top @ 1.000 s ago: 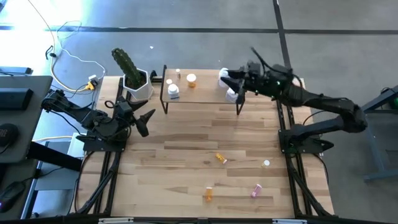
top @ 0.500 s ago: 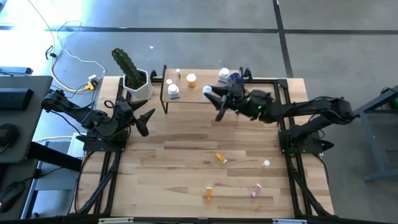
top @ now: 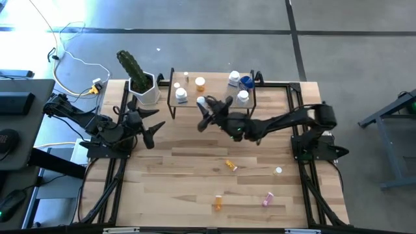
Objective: Pick and place medicine bottles onto shelf by color
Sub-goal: Put the white pill bottle on the shelf
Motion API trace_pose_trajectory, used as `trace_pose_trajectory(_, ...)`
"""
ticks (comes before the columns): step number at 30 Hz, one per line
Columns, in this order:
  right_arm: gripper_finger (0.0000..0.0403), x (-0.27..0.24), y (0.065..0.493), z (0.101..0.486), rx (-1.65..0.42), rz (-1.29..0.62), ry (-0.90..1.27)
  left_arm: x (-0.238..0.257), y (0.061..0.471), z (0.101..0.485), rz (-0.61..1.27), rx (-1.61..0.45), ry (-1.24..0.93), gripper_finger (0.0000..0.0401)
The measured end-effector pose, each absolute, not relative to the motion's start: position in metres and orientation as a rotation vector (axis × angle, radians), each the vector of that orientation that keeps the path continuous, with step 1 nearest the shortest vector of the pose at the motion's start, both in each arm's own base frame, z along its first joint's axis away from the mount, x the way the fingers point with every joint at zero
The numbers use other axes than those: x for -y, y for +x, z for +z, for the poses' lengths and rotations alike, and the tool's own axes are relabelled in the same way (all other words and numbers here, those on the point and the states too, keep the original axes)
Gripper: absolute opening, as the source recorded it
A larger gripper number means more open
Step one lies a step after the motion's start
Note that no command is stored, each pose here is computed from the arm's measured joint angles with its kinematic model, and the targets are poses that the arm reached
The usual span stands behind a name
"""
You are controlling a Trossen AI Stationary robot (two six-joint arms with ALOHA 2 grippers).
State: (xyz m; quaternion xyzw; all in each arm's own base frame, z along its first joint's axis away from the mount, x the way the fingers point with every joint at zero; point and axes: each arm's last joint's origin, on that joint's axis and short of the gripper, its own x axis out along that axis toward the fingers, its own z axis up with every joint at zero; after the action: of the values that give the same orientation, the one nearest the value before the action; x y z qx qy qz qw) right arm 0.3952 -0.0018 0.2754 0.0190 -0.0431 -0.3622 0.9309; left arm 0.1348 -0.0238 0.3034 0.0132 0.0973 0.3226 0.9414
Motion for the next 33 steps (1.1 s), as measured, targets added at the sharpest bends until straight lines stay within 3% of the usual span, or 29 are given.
trace_pose_trajectory(10, 0.0129, 0.019, 0.423, 0.239, 0.085, -0.864, 0.084, 0.024, 0.135, 0.304, 0.659, -0.198, 0.028, 0.0248)
trace_pose_trajectory(33, 0.0129, 0.077, 0.420, 0.218, -0.039, -0.888, 0.153, 0.024, 0.135, 0.304, 0.662, -0.213, 0.078, 0.0248)
